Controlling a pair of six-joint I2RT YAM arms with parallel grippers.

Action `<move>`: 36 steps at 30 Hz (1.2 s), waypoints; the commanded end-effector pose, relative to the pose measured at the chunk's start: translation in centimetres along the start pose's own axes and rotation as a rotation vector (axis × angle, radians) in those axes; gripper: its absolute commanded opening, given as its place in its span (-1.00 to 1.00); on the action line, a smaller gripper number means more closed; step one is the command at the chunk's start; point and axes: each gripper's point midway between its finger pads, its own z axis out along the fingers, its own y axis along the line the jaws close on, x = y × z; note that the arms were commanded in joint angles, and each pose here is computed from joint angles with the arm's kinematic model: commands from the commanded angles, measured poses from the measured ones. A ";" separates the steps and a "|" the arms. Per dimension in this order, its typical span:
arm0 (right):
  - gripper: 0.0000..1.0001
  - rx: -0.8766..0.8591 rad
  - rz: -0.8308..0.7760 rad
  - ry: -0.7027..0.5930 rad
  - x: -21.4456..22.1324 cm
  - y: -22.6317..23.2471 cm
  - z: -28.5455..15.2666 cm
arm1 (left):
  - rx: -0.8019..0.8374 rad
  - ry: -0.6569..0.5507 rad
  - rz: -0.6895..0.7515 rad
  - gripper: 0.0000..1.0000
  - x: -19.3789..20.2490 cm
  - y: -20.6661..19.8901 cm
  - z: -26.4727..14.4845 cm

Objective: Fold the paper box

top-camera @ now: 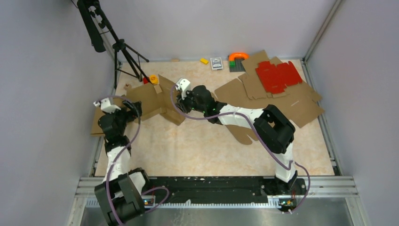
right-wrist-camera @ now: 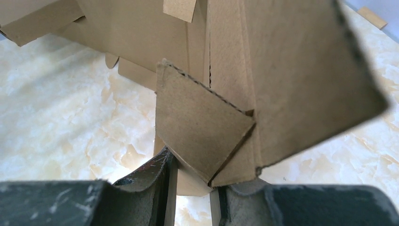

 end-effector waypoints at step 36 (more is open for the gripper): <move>-0.60 -0.043 0.020 0.124 3.3 0.7 -0.6 | -0.285 -0.124 0.052 0.78 -4.8 3.9 -1.6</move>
